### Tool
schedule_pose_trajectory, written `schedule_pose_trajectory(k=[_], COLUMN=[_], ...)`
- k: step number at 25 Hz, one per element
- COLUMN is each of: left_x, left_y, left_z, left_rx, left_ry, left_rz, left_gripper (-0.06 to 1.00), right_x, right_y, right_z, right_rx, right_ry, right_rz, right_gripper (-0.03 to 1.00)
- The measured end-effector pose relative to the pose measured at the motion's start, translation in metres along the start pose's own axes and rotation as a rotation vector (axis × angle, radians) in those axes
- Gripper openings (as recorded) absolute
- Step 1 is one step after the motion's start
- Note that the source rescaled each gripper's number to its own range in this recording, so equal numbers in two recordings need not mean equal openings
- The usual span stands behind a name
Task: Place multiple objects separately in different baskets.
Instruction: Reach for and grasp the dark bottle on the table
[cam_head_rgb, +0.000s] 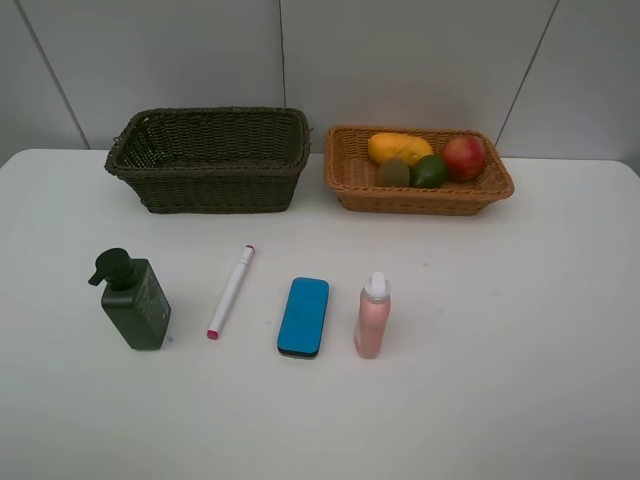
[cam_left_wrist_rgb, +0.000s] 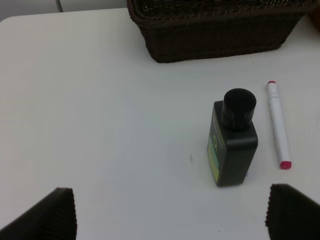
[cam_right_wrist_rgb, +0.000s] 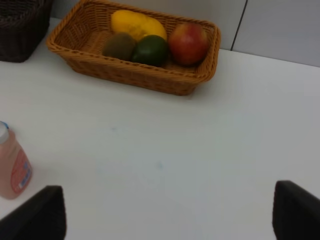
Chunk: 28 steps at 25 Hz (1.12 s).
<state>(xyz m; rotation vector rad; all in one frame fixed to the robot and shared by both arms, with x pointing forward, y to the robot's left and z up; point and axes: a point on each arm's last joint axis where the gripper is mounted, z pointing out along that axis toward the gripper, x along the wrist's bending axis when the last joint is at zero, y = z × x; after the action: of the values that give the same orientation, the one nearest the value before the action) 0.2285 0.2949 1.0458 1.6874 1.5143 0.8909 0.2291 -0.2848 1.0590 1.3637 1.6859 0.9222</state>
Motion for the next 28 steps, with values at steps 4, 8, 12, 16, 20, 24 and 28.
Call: schedule_pose_trajectory(k=[4,8,12,16,20,24,28], left_x=[0.0,0.0,0.0,0.0,0.0,0.0,0.0], left_y=[0.0,0.0,0.0,0.0,0.0,0.0,0.0], left_z=[0.0,0.0,0.0,0.0,0.0,0.0,0.0], left_rx=[0.0,0.0,0.0,0.0,0.0,0.0,0.0], left_ry=[0.0,0.0,0.0,0.0,0.0,0.0,0.0], left_rz=[0.0,0.0,0.0,0.0,0.0,0.0,0.0], left_gripper=[1.0,1.0,1.0,1.0,1.0,1.0,1.0], right_x=[0.0,0.0,0.0,0.0,0.0,0.0,0.0], right_y=[0.0,0.0,0.0,0.0,0.0,0.0,0.0], right_z=[0.0,0.0,0.0,0.0,0.0,0.0,0.0], right_rx=[0.0,0.0,0.0,0.0,0.0,0.0,0.0], right_ry=[0.0,0.0,0.0,0.0,0.0,0.0,0.0], right_rz=[0.001,0.001,0.001,0.001,0.002,0.002,0.002], right_gripper=[1.0,1.0,1.0,1.0,1.0,1.0,1.0])
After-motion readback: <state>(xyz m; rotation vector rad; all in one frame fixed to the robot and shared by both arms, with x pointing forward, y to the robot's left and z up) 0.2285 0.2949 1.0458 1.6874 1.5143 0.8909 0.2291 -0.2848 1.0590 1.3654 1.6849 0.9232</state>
